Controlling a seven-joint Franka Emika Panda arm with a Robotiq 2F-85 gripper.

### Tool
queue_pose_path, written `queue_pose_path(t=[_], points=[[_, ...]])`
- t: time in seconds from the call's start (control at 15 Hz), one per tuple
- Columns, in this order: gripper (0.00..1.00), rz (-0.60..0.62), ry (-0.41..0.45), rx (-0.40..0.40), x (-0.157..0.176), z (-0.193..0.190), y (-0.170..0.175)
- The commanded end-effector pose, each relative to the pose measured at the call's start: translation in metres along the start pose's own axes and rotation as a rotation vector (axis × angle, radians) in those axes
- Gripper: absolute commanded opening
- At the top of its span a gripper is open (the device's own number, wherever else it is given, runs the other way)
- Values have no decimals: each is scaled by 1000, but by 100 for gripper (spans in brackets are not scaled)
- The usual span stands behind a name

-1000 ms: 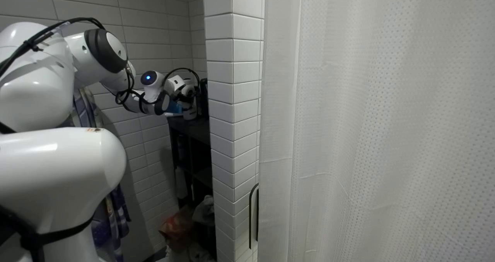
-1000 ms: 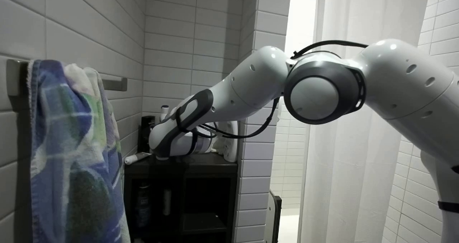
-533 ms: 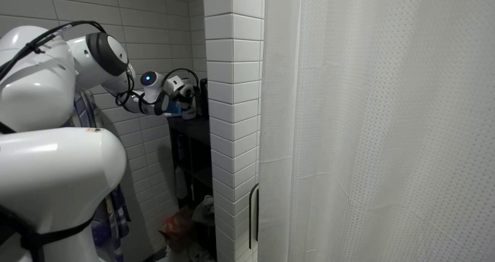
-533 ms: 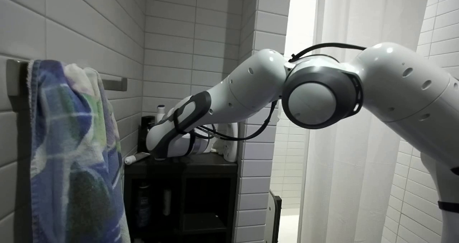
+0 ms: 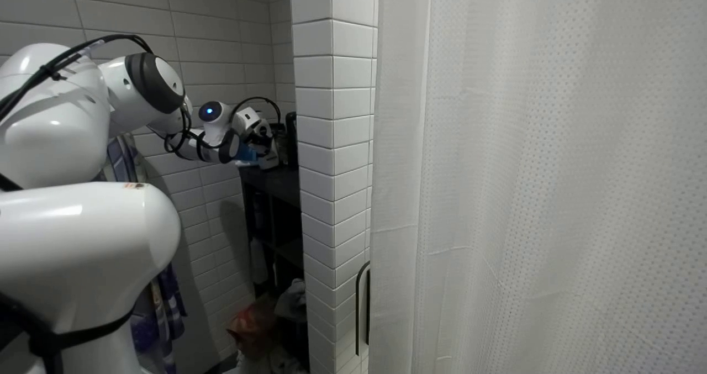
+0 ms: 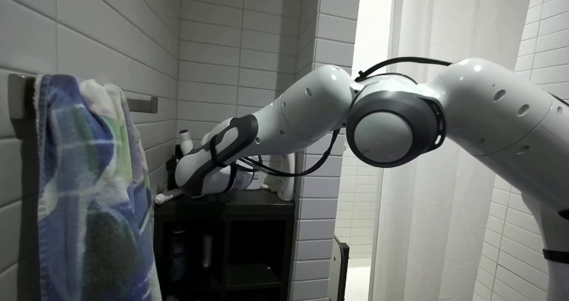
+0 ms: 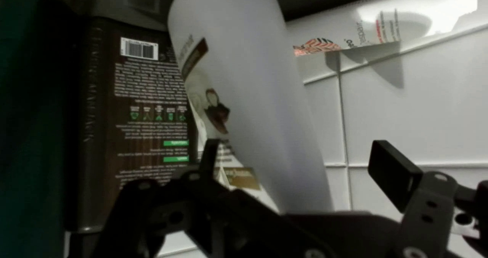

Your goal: Move the white Nivea bottle on the left to the right

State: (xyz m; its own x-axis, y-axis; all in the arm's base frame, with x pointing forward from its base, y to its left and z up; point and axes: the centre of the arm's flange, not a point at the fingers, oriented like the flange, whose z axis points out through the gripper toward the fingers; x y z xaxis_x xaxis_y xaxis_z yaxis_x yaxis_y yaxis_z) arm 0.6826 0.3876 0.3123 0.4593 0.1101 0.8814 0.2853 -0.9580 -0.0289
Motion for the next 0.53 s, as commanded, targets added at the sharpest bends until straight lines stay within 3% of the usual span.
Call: queue_pose_path(t=[0.0, 0.07, 0.13, 0.2, 0.27, 0.47], points=[[100, -13, 4, 7, 9, 14, -7], [99, -15, 3, 9, 9, 14, -8], [90, -16, 4, 11, 9, 15, -9], [75, -17, 5, 12, 9, 15, -10], [72, -19, 7, 15, 8, 15, -10], [50, -22, 10, 16, 9, 15, -7]])
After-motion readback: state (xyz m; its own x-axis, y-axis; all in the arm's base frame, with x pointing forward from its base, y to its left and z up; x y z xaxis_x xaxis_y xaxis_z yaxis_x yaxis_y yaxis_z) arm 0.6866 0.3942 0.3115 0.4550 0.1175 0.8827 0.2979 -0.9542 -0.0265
